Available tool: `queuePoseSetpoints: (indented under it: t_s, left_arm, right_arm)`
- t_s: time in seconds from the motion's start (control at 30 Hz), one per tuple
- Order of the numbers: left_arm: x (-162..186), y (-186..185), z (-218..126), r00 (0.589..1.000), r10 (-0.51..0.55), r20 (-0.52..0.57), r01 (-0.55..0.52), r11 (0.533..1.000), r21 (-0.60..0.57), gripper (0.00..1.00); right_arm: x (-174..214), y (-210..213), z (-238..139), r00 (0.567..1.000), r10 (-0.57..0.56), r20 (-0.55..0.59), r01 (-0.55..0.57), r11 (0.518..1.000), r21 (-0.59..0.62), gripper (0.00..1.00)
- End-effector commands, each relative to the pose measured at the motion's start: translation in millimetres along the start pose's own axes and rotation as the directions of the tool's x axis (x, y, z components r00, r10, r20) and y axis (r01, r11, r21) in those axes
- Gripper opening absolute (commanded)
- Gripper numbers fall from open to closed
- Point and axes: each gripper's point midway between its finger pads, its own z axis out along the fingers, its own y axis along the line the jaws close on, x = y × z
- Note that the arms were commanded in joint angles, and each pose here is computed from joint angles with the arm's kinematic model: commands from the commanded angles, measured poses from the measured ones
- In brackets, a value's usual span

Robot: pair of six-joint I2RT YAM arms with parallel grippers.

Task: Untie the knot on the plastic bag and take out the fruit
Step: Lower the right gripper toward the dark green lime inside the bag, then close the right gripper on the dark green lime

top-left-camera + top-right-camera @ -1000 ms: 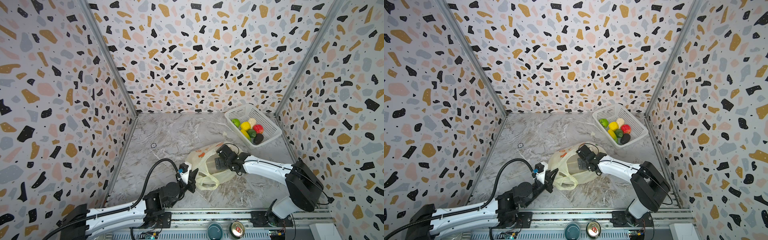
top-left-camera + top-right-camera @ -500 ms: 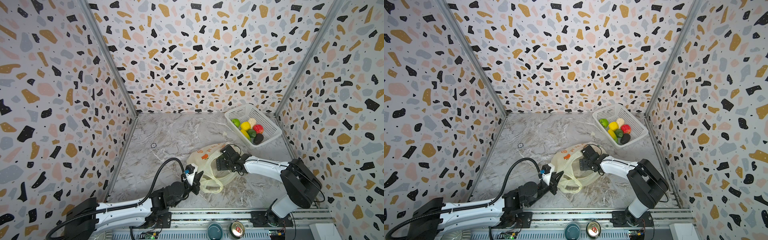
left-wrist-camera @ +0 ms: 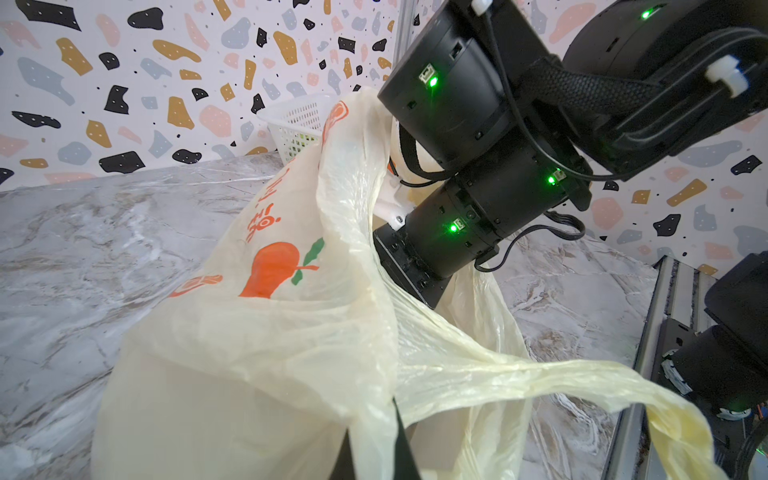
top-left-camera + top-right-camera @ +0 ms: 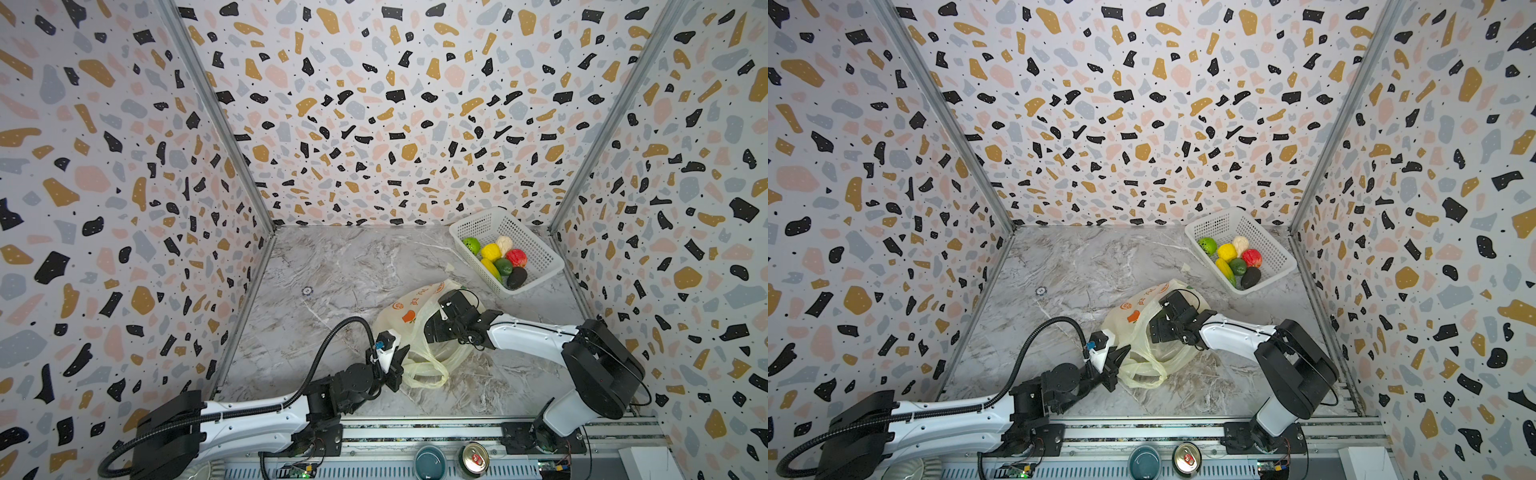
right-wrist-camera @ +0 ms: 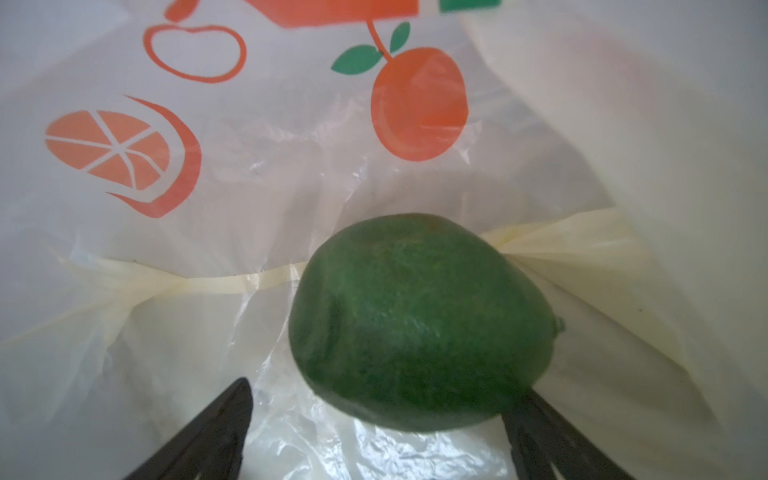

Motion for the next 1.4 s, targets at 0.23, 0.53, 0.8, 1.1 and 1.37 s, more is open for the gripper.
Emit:
queuePoseSetpoints:
  t_s: [0.23, 0.53, 0.8, 1.1, 1.37]
  left_arm:
    - [-15.6, 1.3, -7.4, 0.999, -0.003, 0.052, 0.003, 1.000, -0.006, 0.00]
    - [-15.7, 1.0, -7.1, 0.999, -0.005, 0.050, 0.005, 1.000, -0.006, 0.00]
    - [-8.6, 4.7, -7.2, 0.999, -0.002, 0.038, 0.003, 1.000, -0.020, 0.00]
    - [-13.1, 14.7, -10.7, 0.998, -0.001, 0.055, 0.005, 0.997, -0.073, 0.00]
    - [-15.0, 25.7, -15.7, 0.997, -0.022, 0.074, 0.031, 0.992, -0.123, 0.00]
  right_arm:
    - [-41.4, 20.1, 7.6, 0.996, -0.018, 0.089, 0.016, 1.000, 0.016, 0.99]
    - [-35.5, 15.0, 29.2, 0.999, -0.010, 0.042, 0.007, 0.997, 0.076, 0.87]
    - [-23.8, 18.6, 24.2, 0.999, -0.035, 0.031, 0.033, 0.997, 0.071, 0.76]
    - [-30.5, 31.7, 5.5, 0.994, -0.073, 0.076, 0.070, 0.997, 0.038, 0.60]
    - [-19.1, 50.2, -14.9, 0.992, -0.109, 0.057, 0.113, 0.991, -0.066, 0.59]
